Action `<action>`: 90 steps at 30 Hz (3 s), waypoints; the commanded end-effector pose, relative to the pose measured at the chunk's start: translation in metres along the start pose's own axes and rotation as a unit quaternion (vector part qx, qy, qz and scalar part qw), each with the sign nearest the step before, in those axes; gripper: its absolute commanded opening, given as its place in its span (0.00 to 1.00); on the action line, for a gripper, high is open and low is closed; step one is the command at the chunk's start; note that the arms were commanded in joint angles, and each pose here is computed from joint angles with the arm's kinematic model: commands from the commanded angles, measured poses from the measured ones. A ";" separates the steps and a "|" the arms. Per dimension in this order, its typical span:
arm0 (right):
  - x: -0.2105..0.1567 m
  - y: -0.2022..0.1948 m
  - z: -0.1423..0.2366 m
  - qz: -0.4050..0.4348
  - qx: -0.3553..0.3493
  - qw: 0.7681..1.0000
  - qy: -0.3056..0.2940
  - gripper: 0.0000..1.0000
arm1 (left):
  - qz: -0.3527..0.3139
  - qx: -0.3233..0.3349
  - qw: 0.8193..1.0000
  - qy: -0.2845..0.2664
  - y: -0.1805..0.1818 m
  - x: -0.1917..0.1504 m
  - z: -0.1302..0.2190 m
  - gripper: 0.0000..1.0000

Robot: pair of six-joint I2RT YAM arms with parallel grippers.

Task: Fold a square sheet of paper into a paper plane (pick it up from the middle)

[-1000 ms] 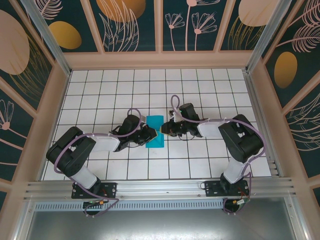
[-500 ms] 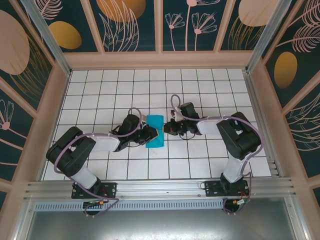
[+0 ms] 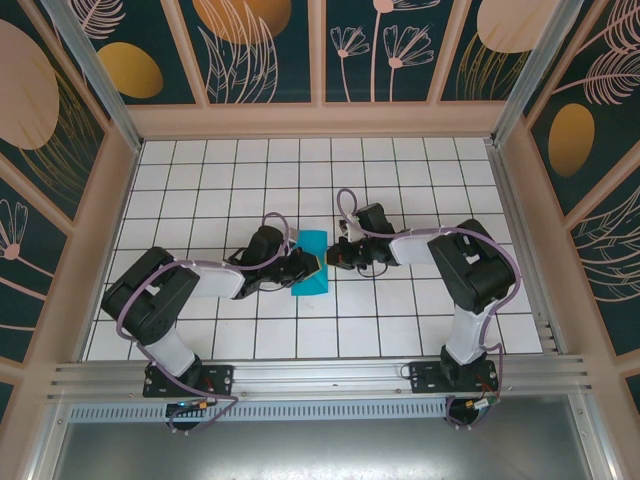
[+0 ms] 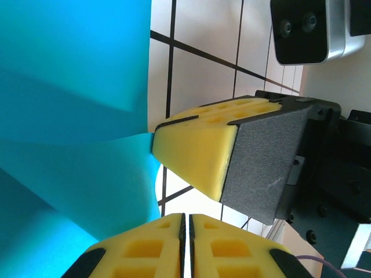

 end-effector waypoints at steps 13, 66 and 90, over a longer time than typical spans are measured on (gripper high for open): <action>0.000 -0.006 -0.005 0.008 -0.007 1.000 0.014 0.02 | -0.002 0.013 1.000 0.017 0.010 0.003 -0.011 0.14; 0.007 -0.007 -0.006 0.023 -0.022 0.999 0.005 0.01 | 0.019 0.019 0.999 0.024 0.020 0.002 -0.017 0.14; 0.005 -0.009 -0.007 0.020 -0.026 0.999 0.011 0.01 | 0.060 0.072 0.996 0.001 0.040 0.003 -0.013 0.10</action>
Point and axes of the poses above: each hand's point on the last joint's axis, 136 mm out from that joint toward the fingers, its own z axis back along the fingers, its own y axis along the line the jaws close on, x = y × z, the point moved 7 cm from there along z, back along the fingers, and after that the axes turned 13 degrees about z, right-handed, at the moved point
